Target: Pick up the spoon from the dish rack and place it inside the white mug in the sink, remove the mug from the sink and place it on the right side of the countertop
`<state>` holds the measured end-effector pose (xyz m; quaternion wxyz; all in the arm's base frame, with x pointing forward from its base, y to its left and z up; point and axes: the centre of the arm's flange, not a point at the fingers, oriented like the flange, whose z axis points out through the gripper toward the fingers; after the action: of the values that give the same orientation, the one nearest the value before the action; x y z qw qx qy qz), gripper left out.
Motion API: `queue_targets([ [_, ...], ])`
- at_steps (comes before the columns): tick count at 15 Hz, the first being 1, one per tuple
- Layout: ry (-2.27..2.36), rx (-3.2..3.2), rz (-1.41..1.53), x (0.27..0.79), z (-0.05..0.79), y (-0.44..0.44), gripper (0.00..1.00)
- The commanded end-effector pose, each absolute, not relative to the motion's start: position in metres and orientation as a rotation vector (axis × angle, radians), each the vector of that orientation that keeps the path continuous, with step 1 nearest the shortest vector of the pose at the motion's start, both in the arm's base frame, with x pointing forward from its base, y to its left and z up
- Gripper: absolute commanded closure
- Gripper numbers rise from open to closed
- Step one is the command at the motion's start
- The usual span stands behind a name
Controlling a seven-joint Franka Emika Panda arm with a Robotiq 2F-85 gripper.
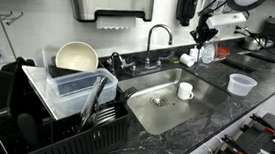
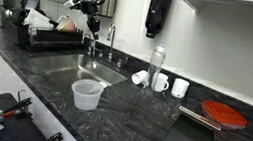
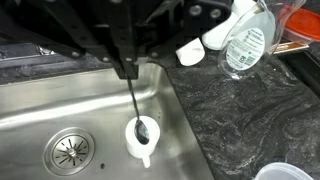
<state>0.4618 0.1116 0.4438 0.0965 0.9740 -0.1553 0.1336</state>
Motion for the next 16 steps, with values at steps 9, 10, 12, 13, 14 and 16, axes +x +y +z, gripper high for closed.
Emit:
queue_targets([
  [9,-0.311,2.886,0.33,0.525,0.399,0.097,0.99],
  [10,-0.3,2.893,0.323,0.529,0.397,0.096,0.99],
  [12,-0.258,2.919,0.303,0.537,0.391,0.096,0.99],
  [13,-0.233,2.93,0.29,0.539,0.386,0.099,0.99],
  [14,-0.208,2.936,0.274,0.541,0.381,0.101,0.99],
  [16,-0.162,2.941,0.241,0.541,0.37,0.107,0.99],
])
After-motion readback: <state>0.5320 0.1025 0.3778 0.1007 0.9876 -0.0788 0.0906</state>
